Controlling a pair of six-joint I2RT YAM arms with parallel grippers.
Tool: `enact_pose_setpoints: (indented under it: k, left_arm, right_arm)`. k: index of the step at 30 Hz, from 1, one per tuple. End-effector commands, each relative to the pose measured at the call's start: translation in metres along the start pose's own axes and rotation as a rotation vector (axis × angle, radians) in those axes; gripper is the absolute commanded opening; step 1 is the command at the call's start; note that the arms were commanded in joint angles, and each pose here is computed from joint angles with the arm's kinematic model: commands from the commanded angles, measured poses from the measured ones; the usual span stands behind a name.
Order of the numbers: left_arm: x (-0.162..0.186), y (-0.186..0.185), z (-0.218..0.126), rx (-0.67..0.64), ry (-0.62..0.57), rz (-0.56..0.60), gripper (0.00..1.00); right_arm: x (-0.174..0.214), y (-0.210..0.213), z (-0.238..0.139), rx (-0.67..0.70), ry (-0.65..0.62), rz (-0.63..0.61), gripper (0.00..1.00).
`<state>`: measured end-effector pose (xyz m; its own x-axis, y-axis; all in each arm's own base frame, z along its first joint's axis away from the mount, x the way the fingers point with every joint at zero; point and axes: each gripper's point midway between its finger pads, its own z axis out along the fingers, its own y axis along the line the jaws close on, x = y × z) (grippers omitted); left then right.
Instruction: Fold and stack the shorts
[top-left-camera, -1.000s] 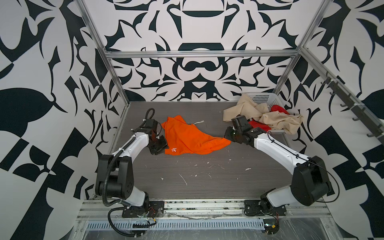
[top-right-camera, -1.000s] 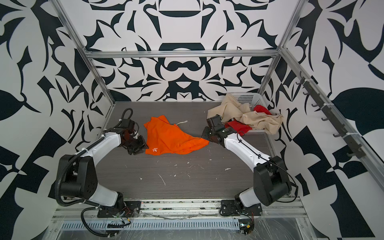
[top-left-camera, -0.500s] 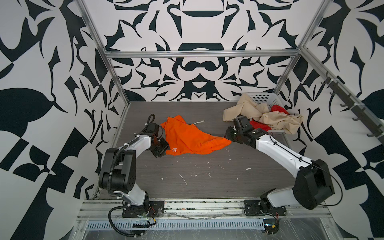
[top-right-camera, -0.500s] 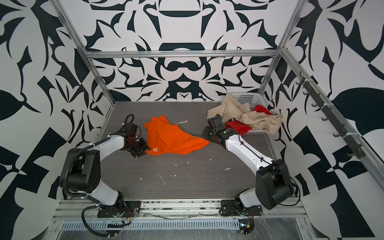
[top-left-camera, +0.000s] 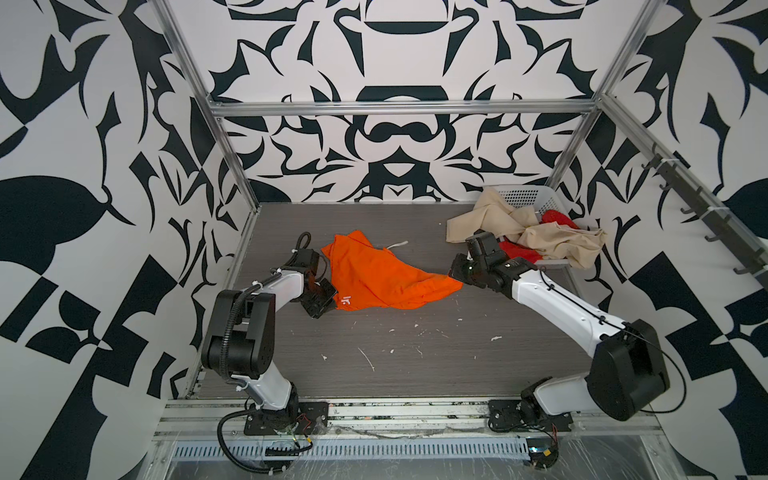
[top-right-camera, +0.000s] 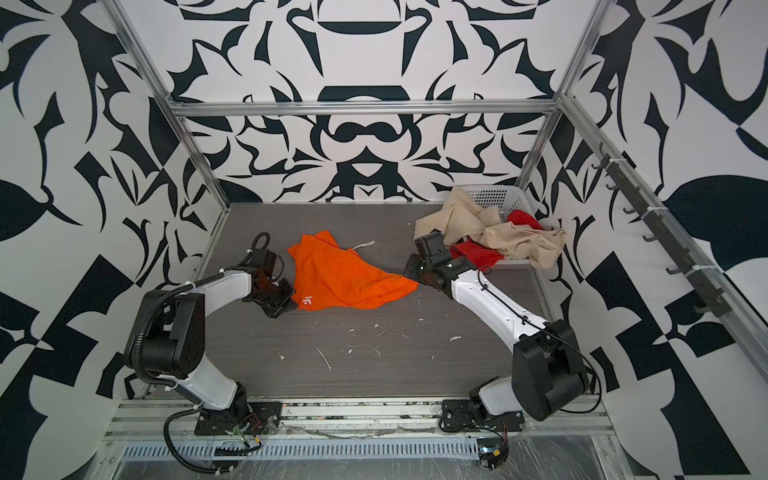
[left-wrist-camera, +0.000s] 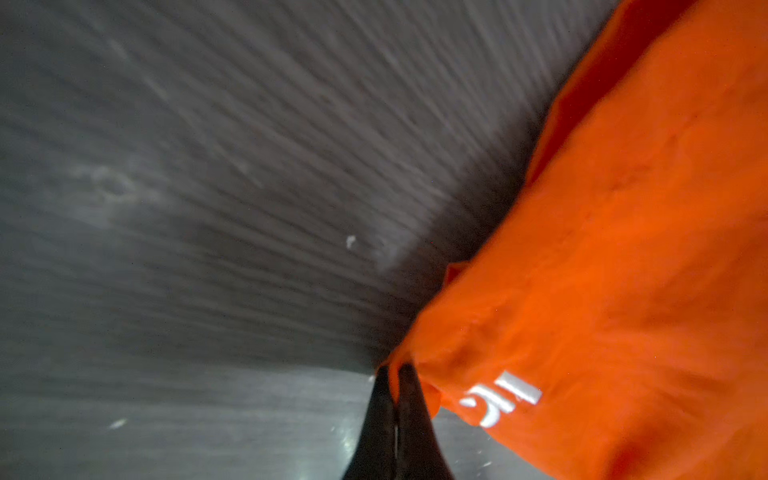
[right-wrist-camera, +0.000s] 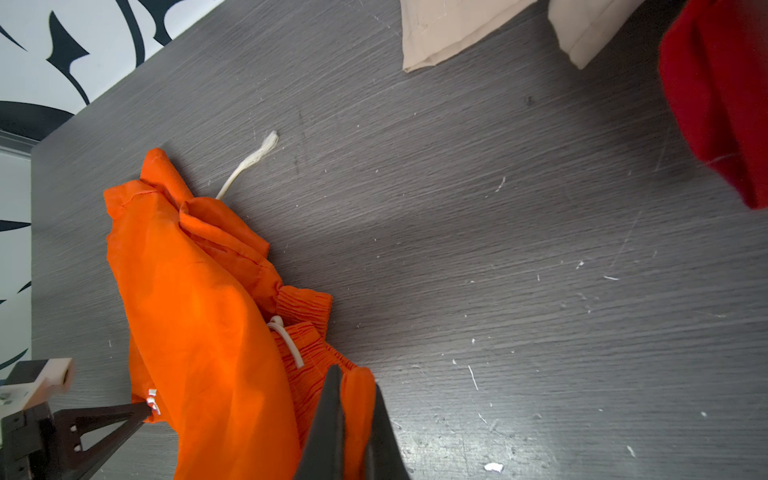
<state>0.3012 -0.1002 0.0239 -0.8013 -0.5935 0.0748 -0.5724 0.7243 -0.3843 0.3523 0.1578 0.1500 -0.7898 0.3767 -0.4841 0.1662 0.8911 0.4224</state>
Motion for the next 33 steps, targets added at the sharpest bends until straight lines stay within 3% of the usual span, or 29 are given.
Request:
enact_pose_setpoints:
  k: [1,7,13,18,22,28,33]
  left_arm:
    - [-0.001,-0.004,-0.03,-0.021,-0.059,0.034,0.0]
    - [-0.018,-0.048,-0.124,0.014,-0.226,0.175,0.0]
    - [-0.034,-0.079,-0.239,-0.007,-0.47,0.328,0.0]
    - [-0.03,-0.091,-0.341,0.01,-0.712,0.403,0.0]
    - [-0.012,-0.092,-0.404,0.068,-0.86,0.427,0.0]
    - [-0.002,-0.087,-0.445,0.045,-0.956,0.468,0.0]
    - [-0.033,-0.111,-0.419,-0.007,-0.906,0.535,0.0]
  right_arm:
    - [-0.029,0.027,-0.028,-0.085,-0.096,-0.029,0.0]
    - [-0.085,0.057,-0.088,-0.141,-0.244,-0.125,0.0]
    - [-0.139,0.088,-0.181,-0.204,-0.454,-0.285,0.0]
    - [-0.146,0.122,-0.268,-0.356,-0.584,-0.459,0.0]
    - [-0.137,0.136,-0.32,-0.447,-0.598,-0.524,0.0]
    - [-0.132,0.149,-0.372,-0.555,-0.629,-0.525,0.0]
    - [-0.154,0.148,-0.345,-0.459,-0.592,-0.458,0.0]
